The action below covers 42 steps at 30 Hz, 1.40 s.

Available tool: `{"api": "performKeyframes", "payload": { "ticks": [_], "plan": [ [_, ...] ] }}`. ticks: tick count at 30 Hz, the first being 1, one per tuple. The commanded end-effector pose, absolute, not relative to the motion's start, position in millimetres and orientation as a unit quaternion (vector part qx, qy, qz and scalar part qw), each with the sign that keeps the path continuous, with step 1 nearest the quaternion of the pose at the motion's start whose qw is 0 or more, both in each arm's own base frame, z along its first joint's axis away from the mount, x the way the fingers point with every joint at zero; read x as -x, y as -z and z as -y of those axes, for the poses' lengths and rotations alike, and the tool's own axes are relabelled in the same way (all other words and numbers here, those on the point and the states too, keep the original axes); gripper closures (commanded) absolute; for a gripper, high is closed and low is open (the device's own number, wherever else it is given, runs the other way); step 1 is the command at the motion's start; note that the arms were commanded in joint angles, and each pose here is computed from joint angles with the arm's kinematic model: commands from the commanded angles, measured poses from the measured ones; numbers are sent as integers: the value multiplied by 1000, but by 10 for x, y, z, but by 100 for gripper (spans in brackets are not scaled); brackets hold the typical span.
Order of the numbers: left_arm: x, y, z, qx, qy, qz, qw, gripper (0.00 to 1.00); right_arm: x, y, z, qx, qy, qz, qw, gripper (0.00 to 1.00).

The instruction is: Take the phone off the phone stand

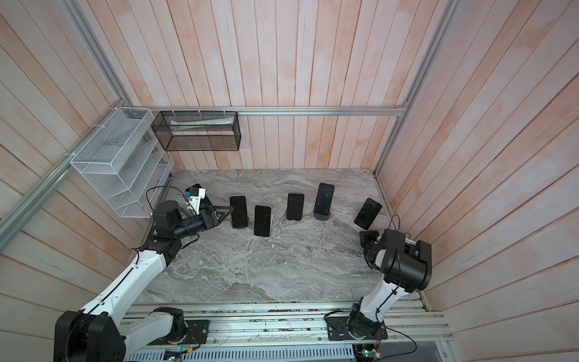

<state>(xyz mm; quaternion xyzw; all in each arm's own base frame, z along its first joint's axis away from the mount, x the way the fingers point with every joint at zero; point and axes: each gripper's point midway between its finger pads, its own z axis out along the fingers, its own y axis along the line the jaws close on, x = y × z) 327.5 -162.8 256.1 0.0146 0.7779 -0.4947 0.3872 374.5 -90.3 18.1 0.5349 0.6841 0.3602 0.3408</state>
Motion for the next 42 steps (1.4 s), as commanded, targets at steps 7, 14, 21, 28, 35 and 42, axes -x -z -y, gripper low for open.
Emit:
{"api": "performKeyframes", "payload": {
  "ticks": [7,14,21,28,35,42],
  "plan": [
    [-3298,-2515,1628,-15,496,-778,386,0,-3647,46,1032,-581,-335,-666,328,100],
    [-3307,-2510,1618,-14,497,-778,386,0,-3669,70,1109,-581,-336,-663,330,100],
    [-3305,-2544,1616,-17,496,-777,388,0,-3670,60,1122,-585,-339,-658,332,100],
    [-3299,-2565,1598,-19,492,-778,390,0,-3676,21,1205,-594,-341,-646,338,100],
    [-3301,-2567,1575,-17,489,-778,393,0,-3676,16,1233,-596,-341,-643,339,100],
    [-3286,-2578,1562,-19,485,-779,397,0,-3690,11,1288,-596,-339,-643,340,100]
  ]
}}
